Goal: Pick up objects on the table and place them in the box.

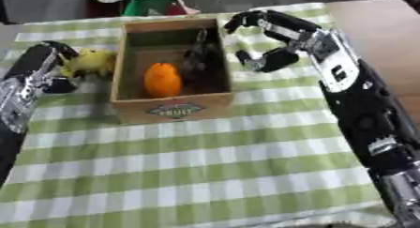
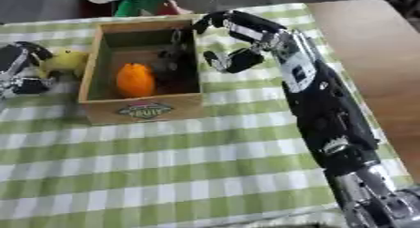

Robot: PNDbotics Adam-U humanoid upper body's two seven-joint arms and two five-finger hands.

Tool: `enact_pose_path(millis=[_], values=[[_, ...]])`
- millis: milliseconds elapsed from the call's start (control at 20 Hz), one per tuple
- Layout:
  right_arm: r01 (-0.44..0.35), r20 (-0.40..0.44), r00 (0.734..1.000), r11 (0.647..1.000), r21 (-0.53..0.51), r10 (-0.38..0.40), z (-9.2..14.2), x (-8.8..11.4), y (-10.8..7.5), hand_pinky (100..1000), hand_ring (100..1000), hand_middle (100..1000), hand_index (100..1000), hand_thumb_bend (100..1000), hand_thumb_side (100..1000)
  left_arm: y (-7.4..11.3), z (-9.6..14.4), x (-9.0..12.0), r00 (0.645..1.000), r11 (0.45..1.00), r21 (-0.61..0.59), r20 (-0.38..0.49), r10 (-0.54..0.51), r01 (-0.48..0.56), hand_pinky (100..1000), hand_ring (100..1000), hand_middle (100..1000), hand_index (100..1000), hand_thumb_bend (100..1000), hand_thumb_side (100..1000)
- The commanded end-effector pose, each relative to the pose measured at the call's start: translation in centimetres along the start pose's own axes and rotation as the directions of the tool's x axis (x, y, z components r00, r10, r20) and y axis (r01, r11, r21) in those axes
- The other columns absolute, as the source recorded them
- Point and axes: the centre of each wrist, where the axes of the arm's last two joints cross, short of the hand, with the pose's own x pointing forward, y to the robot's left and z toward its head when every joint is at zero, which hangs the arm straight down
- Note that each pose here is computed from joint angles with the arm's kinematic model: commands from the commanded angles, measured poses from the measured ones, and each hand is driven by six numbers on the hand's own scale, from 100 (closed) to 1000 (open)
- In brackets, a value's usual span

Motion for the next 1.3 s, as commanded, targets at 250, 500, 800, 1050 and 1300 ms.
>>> enact_pose_path(millis=[250,500,800,1050,1300], values=[[-0.043,0.021,0.999,0.999,-0.002,0.043,0.1,0.2,-1.5,923,1000,799,922,100,256,5.1,-0.6,0.9,0.995,0.961,0.263,-0.028,0.1,-0.089,420,274,184,310,100,118],[-0.041,0.022,0.999,0.999,-0.001,0.041,0.0,0.2,-1.4,923,1000,799,922,100,256,5.6,-0.7,1.9,0.987,0.921,0.357,0.01,0.161,-0.154,418,269,178,306,100,115],[-0.038,0.028,0.999,0.999,0.007,0.038,-0.2,0.3,-1.1,923,1000,799,923,100,256,6.9,-1.2,5.1,0.964,0.875,0.41,0.171,0.205,-0.258,422,271,181,308,100,115],[-0.035,0.043,0.998,0.999,0.019,0.034,-0.8,0.6,-0.7,923,1000,799,923,100,257,7.1,-1.6,9.4,0.916,0.894,0.314,0.344,0.206,-0.319,439,286,197,324,100,121],[-0.033,0.054,0.998,0.999,0.024,0.032,-1.2,0.9,-0.4,923,1000,799,923,100,257,5.8,-1.8,12.0,0.89,0.94,0.193,0.419,0.181,-0.282,452,301,214,339,100,120]])
